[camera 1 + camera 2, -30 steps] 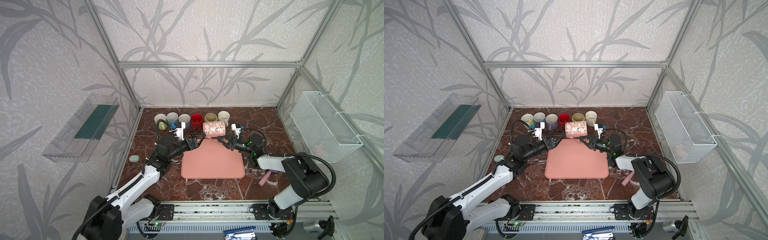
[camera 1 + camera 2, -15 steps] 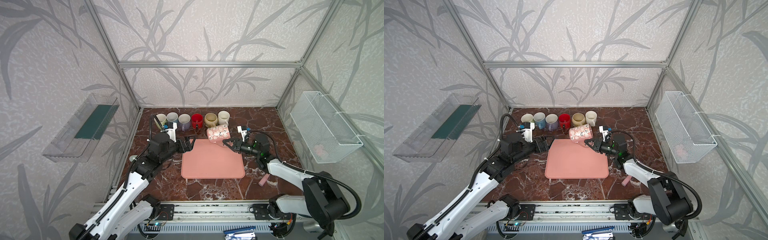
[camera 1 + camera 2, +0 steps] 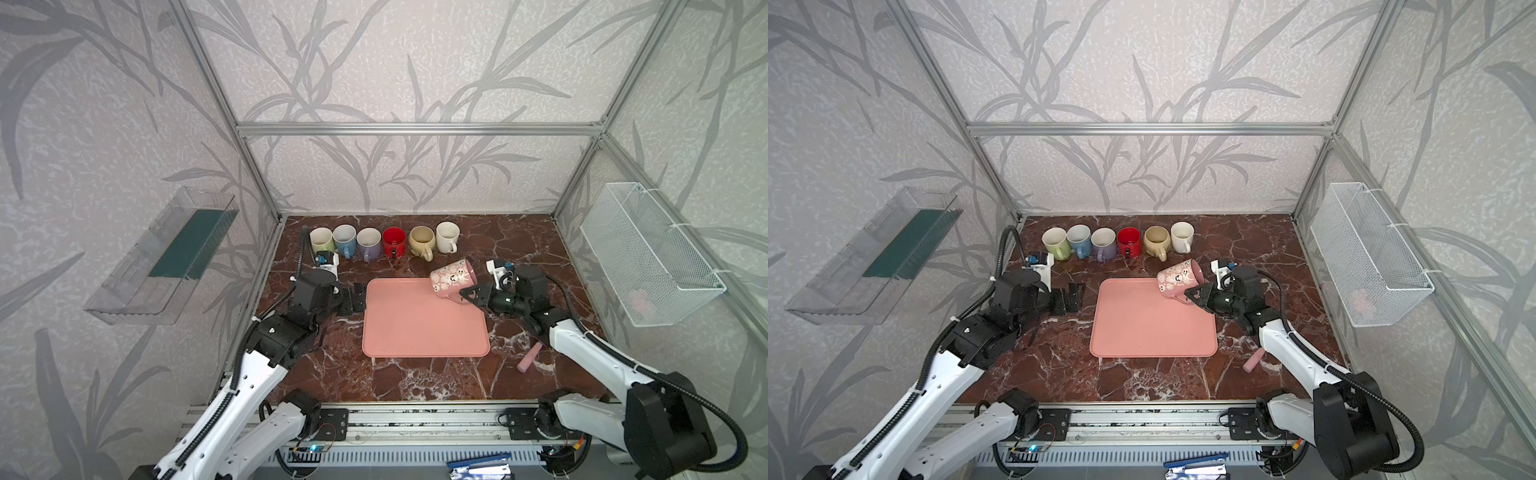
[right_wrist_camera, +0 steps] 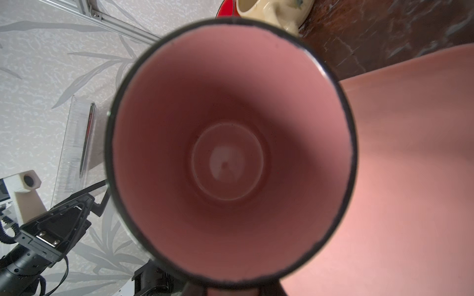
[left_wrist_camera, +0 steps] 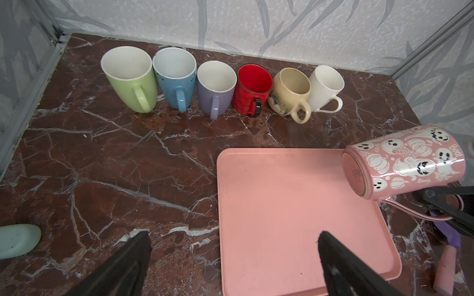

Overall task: Turn the mug right side up
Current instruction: Place the mug at the top-right of the table.

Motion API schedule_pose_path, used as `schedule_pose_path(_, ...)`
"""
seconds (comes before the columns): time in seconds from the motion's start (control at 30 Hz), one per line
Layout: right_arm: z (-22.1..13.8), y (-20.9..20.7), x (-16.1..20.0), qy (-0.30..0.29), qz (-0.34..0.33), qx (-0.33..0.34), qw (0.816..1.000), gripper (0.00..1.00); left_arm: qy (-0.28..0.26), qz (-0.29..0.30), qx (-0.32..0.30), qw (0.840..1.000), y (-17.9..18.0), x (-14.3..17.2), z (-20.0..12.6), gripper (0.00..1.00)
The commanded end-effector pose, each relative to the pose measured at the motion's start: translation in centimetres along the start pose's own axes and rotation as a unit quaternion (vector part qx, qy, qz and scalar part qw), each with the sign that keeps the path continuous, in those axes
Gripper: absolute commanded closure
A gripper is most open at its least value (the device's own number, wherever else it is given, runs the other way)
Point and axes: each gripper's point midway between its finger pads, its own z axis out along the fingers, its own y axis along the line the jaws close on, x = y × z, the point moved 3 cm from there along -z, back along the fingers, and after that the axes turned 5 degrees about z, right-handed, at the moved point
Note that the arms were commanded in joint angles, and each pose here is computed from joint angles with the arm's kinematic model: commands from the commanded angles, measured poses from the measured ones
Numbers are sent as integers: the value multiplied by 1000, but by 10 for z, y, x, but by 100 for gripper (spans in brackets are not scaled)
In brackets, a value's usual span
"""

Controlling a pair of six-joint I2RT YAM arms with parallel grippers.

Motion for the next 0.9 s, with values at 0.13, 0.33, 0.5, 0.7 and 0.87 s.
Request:
schedule_pose_path(0.13,-15,28,-27,-47,-63,2,997,100,2,25,-37,999,14,13,-2,1)
schedule_pose_path(0.33,-18,23,-42,-73,-83,59,992,100,-3,40,-50,998,18,13,-5,1)
schedule_pose_path(0.5,-18,16,-55,-80,-97,112,986,100,-4,44,-57,997,20,14,-7,1)
schedule_pose_path(0.7,-12,14,-73,-84,-108,152,979,100,-9,45,-58,997,21,15,-9,1)
schedule_pose_path(0.87,-14,10,-95,-92,-128,218,963,100,-11,47,-58,997,22,16,-11,1)
